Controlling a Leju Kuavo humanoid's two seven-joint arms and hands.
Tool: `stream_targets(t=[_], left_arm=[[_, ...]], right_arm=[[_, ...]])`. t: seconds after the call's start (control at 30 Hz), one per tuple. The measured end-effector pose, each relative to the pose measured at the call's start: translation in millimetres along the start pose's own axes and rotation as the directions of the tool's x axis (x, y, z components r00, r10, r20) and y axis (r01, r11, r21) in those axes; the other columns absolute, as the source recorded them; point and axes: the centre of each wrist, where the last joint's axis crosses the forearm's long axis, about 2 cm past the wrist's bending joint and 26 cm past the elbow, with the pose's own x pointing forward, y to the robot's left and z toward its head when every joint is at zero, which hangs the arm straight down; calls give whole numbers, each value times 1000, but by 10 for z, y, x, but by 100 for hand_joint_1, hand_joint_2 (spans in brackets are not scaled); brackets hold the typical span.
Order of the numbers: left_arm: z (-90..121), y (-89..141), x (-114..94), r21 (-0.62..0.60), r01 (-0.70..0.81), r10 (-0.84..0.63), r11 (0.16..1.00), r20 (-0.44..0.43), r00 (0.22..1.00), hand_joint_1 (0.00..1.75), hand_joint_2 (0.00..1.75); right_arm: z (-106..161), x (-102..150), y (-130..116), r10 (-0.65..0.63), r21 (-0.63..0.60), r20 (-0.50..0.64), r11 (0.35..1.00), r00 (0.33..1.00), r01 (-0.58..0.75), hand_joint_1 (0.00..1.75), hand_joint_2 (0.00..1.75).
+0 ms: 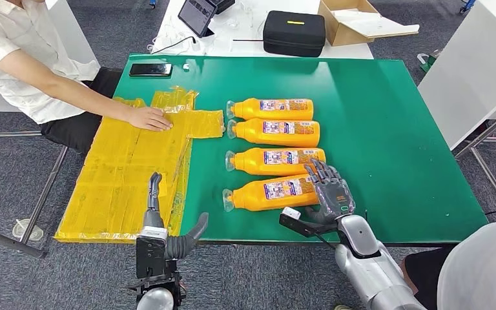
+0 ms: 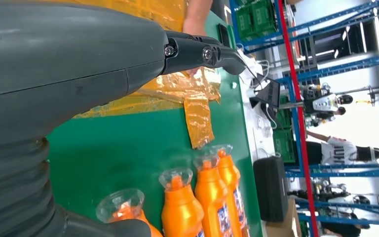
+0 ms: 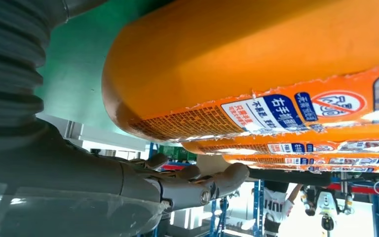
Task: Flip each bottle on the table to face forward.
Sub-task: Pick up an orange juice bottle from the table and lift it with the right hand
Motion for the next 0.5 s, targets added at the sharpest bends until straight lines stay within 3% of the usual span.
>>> stream_targets(t=[0.2, 0.23, 0.33, 0.37, 0.5], left_arm=[[-7, -3, 2, -12, -2, 2, 1000, 6, 1000, 0, 175], [-8, -4, 2, -13, -2, 2, 1000, 7, 1000, 0, 175], [-10, -9, 6, -14, -3, 3, 1000, 7, 1000, 0, 175], [-10, -10, 7, -14, -3, 4, 1000, 8, 1000, 0, 175], [-11, -10, 7, -13, -2, 2, 1000, 8, 1000, 0, 175]], right_arm=[[-100, -30, -12, 7, 78, 2, 997, 1000, -7, 0, 175], [-124, -36, -21, 7, 90, 3, 996, 1000, -8, 12, 175], [-168, -50, -32, 10, 119, 8, 993, 1000, -11, 143, 175], [-171, -53, -27, 8, 127, 11, 992, 1000, -10, 175, 175], [-167, -53, -2, -5, 150, 30, 989, 1000, 1, 175, 175]])
